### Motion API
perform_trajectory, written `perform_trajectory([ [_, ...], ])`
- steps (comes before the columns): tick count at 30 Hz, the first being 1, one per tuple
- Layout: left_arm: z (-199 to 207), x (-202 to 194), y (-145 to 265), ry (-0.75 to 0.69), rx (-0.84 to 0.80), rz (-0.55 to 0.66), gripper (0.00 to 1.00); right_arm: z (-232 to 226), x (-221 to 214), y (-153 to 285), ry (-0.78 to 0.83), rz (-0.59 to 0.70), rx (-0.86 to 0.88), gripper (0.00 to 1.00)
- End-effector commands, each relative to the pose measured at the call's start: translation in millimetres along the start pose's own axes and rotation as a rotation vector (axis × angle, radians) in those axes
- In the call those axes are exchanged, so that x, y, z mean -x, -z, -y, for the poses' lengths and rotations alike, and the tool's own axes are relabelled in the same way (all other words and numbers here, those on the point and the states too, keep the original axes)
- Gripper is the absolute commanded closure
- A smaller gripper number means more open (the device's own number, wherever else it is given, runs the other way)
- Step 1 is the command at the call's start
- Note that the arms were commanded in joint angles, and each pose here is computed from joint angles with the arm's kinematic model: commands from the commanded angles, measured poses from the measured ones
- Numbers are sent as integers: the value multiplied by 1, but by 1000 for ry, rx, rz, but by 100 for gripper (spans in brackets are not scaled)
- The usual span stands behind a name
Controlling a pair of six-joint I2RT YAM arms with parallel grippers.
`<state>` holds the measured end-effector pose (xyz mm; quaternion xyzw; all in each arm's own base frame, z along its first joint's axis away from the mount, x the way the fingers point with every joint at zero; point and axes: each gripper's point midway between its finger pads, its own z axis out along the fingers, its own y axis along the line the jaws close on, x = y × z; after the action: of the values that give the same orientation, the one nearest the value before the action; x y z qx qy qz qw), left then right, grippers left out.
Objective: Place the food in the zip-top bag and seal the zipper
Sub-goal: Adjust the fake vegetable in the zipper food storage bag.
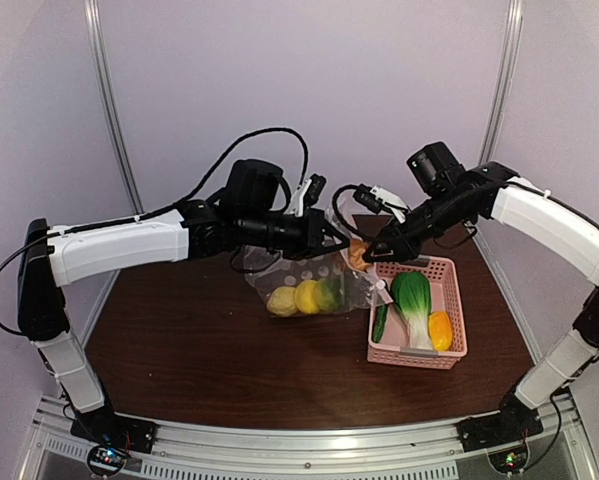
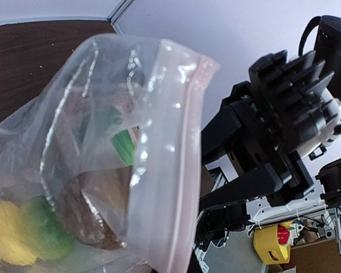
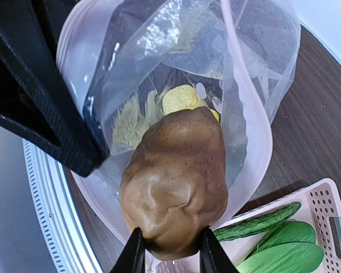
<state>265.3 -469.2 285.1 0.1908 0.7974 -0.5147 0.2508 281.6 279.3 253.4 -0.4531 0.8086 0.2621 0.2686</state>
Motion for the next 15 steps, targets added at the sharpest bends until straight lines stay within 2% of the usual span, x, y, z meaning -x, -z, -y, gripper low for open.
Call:
perform_trajectory([
  [1, 20, 16, 8, -34, -65, 42, 100, -15, 22, -2, 12, 44, 68, 78],
  [5, 22, 15, 8, -26, -77, 38, 100, -20, 32, -18, -13, 37, 127, 64],
  [7, 23, 16, 9, -27, -77, 38, 100, -21, 42, -16, -7, 40, 121, 53],
  [11, 22, 18, 15, -32, -50, 54, 100, -15, 53, 9, 25, 62, 34, 47],
  [15, 15, 18, 18, -36, -11, 61, 100, -8, 44, 37, 24, 101, -28, 43],
])
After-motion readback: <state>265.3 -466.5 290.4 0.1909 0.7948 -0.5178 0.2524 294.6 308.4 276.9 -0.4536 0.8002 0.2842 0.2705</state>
